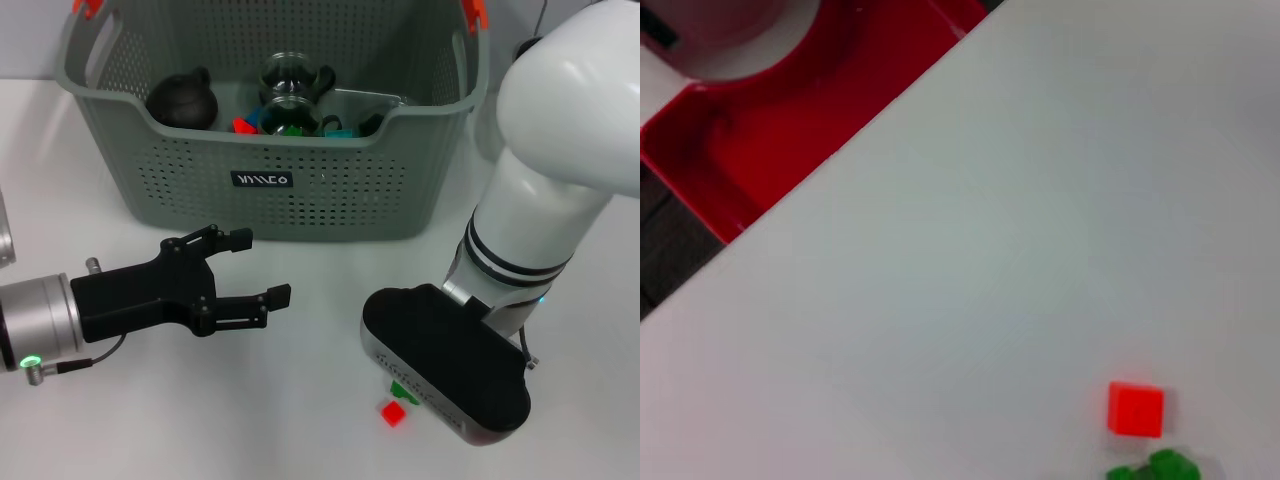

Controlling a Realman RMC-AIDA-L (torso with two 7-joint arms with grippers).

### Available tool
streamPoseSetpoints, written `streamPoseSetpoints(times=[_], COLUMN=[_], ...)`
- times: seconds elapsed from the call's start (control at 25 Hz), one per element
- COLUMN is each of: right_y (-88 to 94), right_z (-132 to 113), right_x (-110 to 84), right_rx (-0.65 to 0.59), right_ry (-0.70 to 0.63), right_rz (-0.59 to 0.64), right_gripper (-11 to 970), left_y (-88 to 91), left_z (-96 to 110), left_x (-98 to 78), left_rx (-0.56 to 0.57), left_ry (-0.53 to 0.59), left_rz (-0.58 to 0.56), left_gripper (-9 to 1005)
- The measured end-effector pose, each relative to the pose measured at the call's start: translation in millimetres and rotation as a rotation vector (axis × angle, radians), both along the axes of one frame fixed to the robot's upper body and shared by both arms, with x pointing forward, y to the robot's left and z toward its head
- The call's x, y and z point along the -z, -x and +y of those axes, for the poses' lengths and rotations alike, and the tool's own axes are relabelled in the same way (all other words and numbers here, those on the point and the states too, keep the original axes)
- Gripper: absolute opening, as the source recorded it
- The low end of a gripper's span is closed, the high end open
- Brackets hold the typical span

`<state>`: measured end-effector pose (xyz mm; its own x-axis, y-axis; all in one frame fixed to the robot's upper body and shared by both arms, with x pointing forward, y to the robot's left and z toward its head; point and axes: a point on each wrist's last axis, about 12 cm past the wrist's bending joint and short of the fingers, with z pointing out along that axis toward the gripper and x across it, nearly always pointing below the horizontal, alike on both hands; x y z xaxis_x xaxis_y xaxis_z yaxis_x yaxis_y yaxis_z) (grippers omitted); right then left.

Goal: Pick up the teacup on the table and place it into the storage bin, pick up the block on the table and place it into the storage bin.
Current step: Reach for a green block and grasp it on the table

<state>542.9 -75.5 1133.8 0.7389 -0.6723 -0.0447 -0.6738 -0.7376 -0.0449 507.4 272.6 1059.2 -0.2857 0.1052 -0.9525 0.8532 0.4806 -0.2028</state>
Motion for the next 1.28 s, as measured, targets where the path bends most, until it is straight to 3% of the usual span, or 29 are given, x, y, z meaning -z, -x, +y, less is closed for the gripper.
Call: streamPoseSetpoints(times=[0.72,1.28], right_y=[3.5,3.7], right_z=[13.3,11.1], right_x=[6.3,14.0], right_rx=[-0.139,-0.134], right_ry=[-0.037,-0.022], right_rz=[-0.052,-0.041], right_gripper=[906,868], left_y=[-1.6,-2.3], left_z=[-1.8,0.8], left_x=[0.8,0.1], left_rx=[-0.003,-0.013], left_ry=[0.002,0.007], left_rz=[0.005,0.022], left_gripper=[885,885])
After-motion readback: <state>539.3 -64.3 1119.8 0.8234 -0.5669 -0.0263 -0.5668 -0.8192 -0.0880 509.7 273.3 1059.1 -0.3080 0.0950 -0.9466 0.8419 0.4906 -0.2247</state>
